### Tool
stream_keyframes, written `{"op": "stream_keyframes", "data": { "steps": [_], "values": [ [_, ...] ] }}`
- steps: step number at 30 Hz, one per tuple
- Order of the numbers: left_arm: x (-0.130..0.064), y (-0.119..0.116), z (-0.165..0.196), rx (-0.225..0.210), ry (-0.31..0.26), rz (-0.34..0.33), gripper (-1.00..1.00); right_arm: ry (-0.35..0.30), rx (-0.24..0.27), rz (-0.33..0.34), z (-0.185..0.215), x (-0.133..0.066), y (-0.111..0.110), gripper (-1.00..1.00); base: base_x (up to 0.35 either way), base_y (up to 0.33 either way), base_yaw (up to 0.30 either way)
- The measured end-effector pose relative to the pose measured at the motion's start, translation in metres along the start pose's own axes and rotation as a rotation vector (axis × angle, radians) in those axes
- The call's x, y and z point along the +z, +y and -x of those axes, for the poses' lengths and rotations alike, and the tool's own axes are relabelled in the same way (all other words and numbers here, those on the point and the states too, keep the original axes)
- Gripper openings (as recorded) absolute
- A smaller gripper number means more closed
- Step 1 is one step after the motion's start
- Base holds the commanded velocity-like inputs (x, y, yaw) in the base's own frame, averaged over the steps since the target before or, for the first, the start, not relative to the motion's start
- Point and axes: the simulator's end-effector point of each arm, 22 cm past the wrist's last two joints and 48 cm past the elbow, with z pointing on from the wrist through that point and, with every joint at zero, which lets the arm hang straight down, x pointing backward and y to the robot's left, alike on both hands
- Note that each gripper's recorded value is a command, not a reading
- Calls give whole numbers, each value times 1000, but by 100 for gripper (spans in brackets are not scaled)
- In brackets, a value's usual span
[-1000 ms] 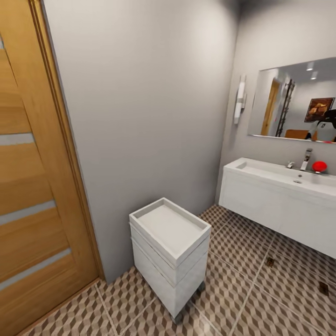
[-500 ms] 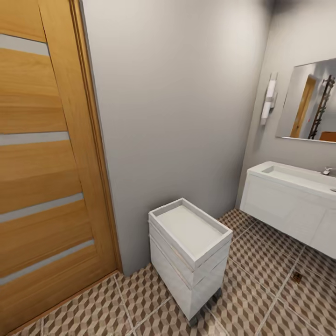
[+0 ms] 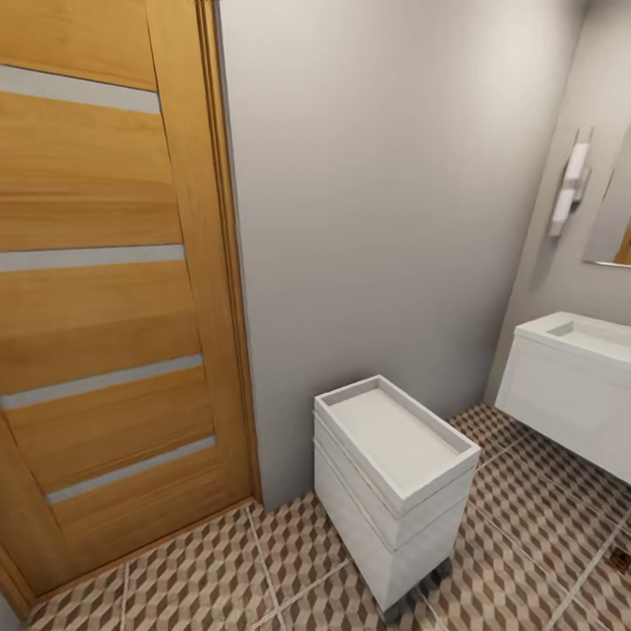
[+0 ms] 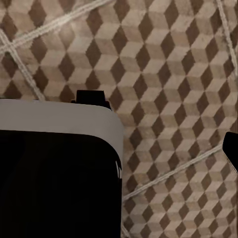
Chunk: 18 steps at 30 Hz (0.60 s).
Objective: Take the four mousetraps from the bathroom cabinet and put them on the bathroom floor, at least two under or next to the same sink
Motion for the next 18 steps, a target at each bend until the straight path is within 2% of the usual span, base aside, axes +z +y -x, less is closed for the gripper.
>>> {"op": "stream_keyframes", "data": {
  "steps": [18],
  "values": [
    [0,0,0,0,0,0,100,-1,3,-1,0,0,-1,100,0,0,284]
  ]
}}
